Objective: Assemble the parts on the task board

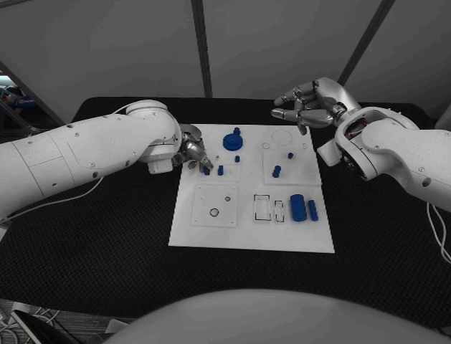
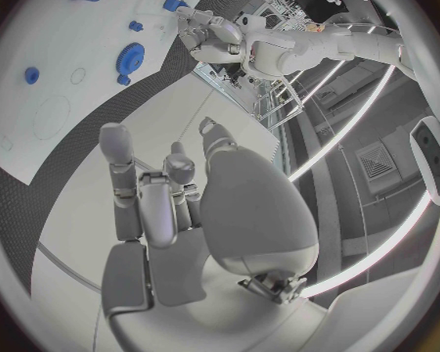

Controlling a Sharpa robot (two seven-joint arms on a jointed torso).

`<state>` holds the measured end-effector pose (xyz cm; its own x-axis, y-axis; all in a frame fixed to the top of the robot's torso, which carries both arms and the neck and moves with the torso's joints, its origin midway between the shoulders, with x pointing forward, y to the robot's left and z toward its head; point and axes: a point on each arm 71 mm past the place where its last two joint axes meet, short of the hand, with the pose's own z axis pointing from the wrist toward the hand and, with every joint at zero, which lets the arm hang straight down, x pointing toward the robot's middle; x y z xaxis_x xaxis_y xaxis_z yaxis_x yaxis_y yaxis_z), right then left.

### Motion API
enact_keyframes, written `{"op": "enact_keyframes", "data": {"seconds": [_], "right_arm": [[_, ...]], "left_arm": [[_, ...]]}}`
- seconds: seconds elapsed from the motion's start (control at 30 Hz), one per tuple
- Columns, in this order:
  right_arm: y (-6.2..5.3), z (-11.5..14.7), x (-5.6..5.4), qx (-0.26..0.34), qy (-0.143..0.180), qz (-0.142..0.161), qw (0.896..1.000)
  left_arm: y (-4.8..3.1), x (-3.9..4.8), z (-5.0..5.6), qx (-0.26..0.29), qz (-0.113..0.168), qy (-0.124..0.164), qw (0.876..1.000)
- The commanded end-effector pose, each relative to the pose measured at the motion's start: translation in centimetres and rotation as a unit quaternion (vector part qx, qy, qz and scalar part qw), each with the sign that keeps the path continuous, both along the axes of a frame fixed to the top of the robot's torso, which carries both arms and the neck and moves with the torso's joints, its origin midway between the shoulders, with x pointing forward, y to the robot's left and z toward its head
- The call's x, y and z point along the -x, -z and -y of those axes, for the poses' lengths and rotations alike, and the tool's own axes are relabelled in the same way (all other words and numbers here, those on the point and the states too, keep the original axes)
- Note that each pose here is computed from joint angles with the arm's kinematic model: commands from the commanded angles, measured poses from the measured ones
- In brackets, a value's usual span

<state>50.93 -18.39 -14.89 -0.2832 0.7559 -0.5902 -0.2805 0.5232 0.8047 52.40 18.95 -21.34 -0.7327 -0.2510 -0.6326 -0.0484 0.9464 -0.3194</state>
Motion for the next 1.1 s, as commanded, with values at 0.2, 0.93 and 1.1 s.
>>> {"op": "enact_keyframes", "data": {"seconds": [0.2, 0.93, 1.1], "right_arm": [[-0.13, -0.05, 0.03, 0.000, -0.004, 0.002, 1.000], [-0.15, 0.08, 0.03, 0.000, -0.002, 0.003, 1.000], [-0.14, 0.11, 0.02, 0.000, -0.002, 0.003, 1.000]], "left_arm": [[0.81, 0.17, 0.11, -0.006, -0.021, 0.002, 1.000], [0.86, -0.09, -0.65, -0.006, -0.015, -0.016, 1.000], [0.82, -0.11, -0.82, -0.003, -0.011, -0.021, 1.000]]}}
